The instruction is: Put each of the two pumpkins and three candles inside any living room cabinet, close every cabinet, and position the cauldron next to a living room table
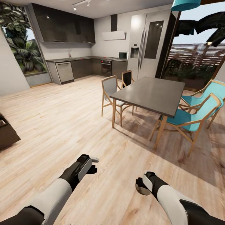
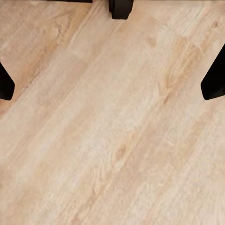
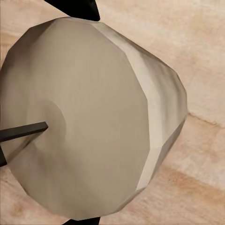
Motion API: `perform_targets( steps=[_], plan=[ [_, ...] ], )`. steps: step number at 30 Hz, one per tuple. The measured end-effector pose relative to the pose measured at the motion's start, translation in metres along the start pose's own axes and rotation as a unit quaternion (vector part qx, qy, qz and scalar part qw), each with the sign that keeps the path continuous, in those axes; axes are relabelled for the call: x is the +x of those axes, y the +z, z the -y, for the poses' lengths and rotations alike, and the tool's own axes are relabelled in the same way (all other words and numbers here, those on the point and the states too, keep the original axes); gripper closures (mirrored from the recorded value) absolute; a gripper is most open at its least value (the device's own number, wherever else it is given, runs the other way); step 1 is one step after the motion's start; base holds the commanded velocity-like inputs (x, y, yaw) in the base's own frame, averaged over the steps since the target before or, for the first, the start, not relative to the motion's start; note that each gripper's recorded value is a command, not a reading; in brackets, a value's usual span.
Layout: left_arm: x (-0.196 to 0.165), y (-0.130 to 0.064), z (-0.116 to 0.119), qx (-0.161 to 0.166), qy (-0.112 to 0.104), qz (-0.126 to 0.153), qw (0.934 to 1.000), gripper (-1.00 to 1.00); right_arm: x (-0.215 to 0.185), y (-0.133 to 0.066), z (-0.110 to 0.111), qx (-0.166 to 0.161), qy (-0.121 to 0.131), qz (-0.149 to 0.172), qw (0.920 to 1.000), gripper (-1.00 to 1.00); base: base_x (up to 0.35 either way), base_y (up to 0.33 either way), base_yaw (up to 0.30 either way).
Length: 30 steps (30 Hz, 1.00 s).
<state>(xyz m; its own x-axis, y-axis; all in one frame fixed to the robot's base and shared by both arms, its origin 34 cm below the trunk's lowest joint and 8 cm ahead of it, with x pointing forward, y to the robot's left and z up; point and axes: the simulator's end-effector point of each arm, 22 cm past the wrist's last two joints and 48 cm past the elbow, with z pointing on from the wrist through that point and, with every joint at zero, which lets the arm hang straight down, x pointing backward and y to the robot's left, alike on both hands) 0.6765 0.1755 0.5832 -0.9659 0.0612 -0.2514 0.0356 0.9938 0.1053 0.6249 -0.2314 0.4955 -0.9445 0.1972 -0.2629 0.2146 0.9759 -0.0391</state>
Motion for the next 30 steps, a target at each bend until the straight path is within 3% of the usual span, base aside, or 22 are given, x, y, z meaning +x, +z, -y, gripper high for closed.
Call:
perform_targets(
  steps=[30],
  plan=[
    [0.0018, 0.0025, 0.0001, 0.0, 0.001, -0.003, 1.0, -1.0, 0.0045, 0.0014, -0.007, -0.004, -0.001, -0.004, 1.0, 1.0, 0.0, 0.0, 0.285]
  ],
)
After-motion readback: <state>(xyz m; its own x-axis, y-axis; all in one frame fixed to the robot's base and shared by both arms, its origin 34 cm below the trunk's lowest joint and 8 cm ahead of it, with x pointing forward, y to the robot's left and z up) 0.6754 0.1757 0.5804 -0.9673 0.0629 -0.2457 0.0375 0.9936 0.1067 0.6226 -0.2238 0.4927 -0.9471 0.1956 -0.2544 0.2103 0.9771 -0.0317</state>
